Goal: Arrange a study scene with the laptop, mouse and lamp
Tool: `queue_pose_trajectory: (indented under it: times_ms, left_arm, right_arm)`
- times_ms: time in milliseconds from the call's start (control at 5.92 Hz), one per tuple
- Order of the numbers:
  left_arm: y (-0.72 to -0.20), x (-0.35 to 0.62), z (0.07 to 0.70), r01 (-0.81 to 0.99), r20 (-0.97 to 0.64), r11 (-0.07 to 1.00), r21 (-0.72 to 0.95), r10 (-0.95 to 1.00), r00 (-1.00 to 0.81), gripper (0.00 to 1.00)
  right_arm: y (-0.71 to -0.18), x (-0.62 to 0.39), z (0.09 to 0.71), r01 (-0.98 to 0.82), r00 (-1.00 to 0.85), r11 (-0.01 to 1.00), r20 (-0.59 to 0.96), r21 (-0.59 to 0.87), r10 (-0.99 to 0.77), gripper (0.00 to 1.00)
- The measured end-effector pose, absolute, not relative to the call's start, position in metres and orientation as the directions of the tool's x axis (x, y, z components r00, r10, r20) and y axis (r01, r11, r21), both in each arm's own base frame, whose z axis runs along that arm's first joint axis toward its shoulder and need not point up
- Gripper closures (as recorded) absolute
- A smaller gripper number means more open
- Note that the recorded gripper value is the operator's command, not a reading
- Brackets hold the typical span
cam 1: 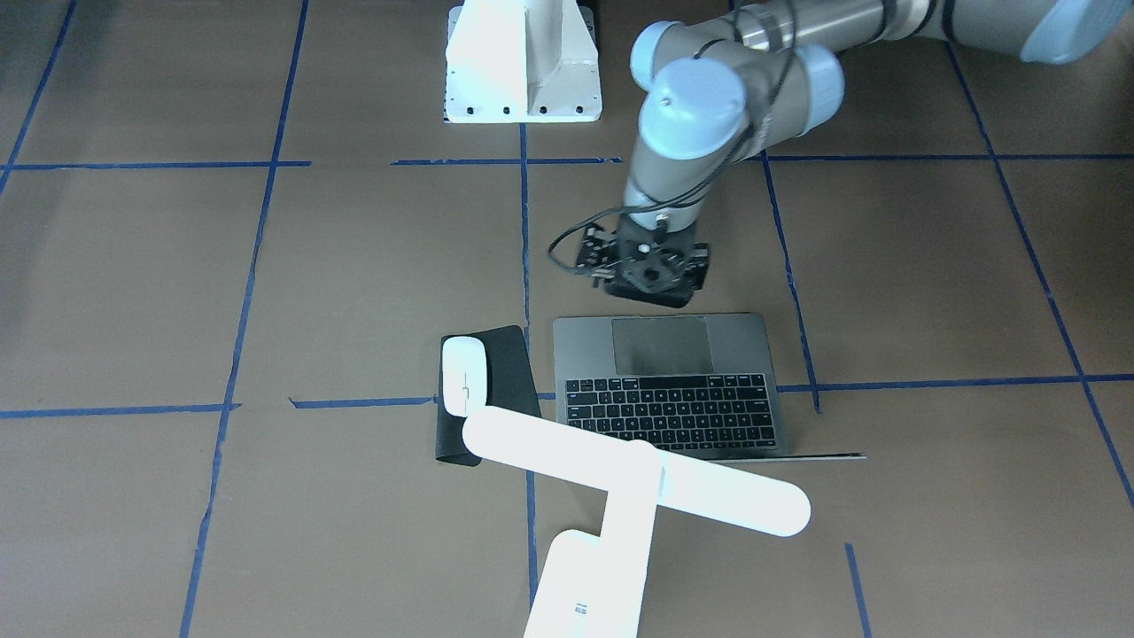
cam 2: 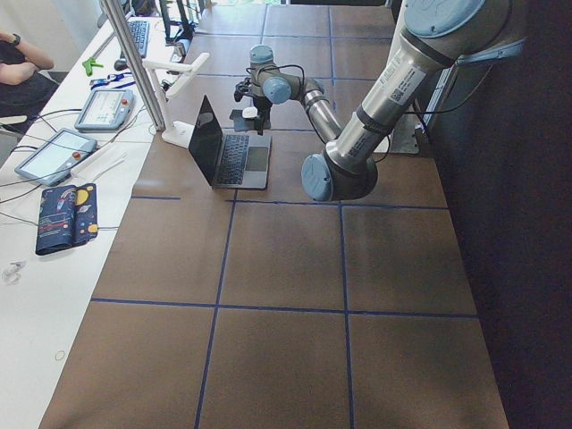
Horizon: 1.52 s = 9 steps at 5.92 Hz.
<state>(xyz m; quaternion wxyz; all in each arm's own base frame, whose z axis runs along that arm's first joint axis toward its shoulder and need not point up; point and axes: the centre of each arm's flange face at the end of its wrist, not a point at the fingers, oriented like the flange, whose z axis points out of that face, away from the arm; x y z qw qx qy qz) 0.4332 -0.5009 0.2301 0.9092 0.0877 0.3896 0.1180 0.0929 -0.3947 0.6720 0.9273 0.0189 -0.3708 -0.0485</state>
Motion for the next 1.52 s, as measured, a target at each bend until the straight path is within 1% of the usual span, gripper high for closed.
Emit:
queue_pose_trajectory:
  times_ms: [169, 338, 507, 676, 845, 1014, 1182, 1351, 1520]
  left_arm:
    - [-0.495, 0.373, 0.262, -0.21, -0.635, 0.93, 0.302, 0.36, 0.683, 0.0]
    - [-0.5, 0.302, 0.306, -0.287, -0.597, 0.901, 0.325, 0.431, 0.677, 0.0]
    - [-0.507, 0.224, 0.359, -0.347, -0.595, 0.878, 0.328, 0.478, 0.646, 0.0]
    - [-0.504, 0.141, 0.418, -0.361, -0.618, 0.877, 0.318, 0.48, 0.623, 0.0]
    - [-0.485, 0.066, 0.475, -0.31, -0.656, 0.912, 0.268, 0.409, 0.635, 0.0]
    - [-0.459, 0.013, 0.527, -0.24, -0.687, 0.954, 0.181, 0.297, 0.663, 0.0]
    - [-0.433, -0.018, 0.577, -0.188, -0.706, 0.979, 0.08, 0.189, 0.683, 0.0]
    - [-0.415, -0.035, 0.614, -0.154, -0.714, 0.988, 0.007, 0.113, 0.691, 0.0]
    - [-0.408, -0.047, 0.63, -0.126, -0.716, 0.992, -0.024, 0.071, 0.695, 0.0]
  right_arm:
    - [-0.397, 0.088, 0.667, 0.073, 0.72, 0.995, 0.687, 0.067, -0.099, 0.0]
    - [-0.398, 0.085, 0.665, 0.074, 0.718, 0.995, 0.689, 0.067, -0.1, 0.0]
    - [-0.398, 0.084, 0.664, 0.076, 0.718, 0.995, 0.689, 0.067, -0.101, 0.0]
    - [-0.399, 0.082, 0.664, 0.079, 0.717, 0.995, 0.689, 0.068, -0.104, 0.0]
    - [-0.399, 0.081, 0.664, 0.081, 0.717, 0.994, 0.689, 0.068, -0.106, 0.0]
    - [-0.399, 0.081, 0.664, 0.082, 0.717, 0.994, 0.689, 0.068, -0.107, 0.0]
    - [-0.399, 0.08, 0.664, 0.084, 0.716, 0.994, 0.689, 0.068, -0.108, 0.0]
    - [-0.399, 0.08, 0.664, 0.085, 0.716, 0.994, 0.689, 0.068, -0.109, 0.0]
    - [-0.399, 0.08, 0.665, 0.086, 0.716, 0.994, 0.689, 0.068, -0.109, 0.0]
